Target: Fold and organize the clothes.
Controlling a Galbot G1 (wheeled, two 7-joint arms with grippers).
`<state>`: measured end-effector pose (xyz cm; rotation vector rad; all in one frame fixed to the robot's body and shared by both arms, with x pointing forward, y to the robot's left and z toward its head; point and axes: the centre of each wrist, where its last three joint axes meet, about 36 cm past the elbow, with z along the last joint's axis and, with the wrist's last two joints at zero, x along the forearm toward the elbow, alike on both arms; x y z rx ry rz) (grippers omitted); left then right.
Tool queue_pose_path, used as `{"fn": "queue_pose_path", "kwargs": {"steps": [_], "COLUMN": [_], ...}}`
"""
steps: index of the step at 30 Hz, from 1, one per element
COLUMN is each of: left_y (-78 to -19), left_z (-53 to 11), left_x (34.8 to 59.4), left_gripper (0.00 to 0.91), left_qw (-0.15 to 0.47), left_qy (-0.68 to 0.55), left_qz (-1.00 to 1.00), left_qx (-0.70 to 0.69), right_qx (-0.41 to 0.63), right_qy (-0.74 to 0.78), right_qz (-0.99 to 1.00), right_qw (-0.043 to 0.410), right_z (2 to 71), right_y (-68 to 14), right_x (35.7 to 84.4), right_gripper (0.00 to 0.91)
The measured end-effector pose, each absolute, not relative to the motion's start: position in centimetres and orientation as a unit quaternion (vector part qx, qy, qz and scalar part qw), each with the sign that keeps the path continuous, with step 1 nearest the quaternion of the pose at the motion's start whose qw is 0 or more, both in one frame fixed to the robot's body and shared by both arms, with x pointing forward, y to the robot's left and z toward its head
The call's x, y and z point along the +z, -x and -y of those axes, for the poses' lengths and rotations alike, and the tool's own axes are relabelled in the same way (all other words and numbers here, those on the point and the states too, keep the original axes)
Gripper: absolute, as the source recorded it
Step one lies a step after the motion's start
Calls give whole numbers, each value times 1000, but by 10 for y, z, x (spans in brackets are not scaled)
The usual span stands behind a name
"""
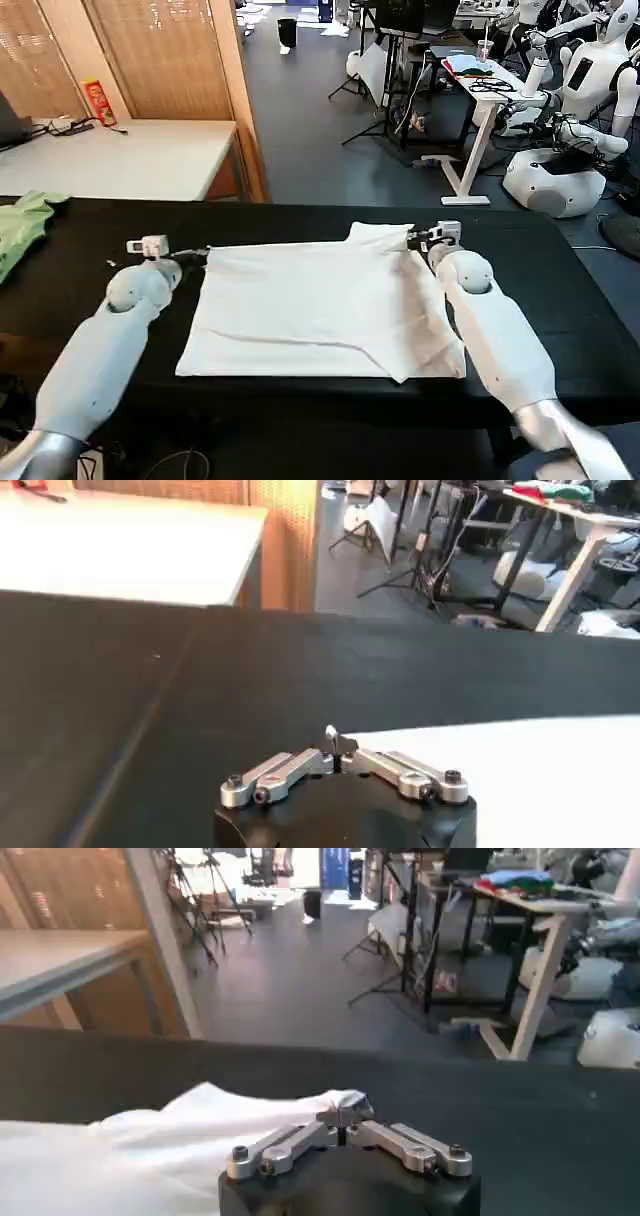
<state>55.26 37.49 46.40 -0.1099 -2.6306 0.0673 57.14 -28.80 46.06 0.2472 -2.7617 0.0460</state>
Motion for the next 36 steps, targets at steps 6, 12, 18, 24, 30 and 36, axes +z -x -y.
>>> {"fn": "queue_pose_path", "kwargs": {"steps": [6,12,18,24,30,36], "left_y": [-507,-461,-421,-390,-373,-363], "left_z": [-375,-372,-363,-361,-362,-361], "left_x": [477,483,486,483,473,459], "left_gripper": [68,68,68,68,68,224], "left_qw": [245,248,247,255,271,290], "left_qy": [54,72,85,87,84,76], "left_qz": [968,965,964,962,958,953], "left_qx": [-11,-37,-45,-47,-50,-48], "right_qx": [40,73,93,101,100,101], "right_qy": [-93,-97,-106,-113,-117,-123], "right_qz": [977,969,962,953,948,944], "right_qw": [190,214,236,263,279,288], "right_z": [293,295,291,285,286,280], "right_y": [-523,-474,-433,-403,-388,-376], "right_x": [470,482,483,469,462,457], "right_gripper": [10,10,10,10,10,20]}}
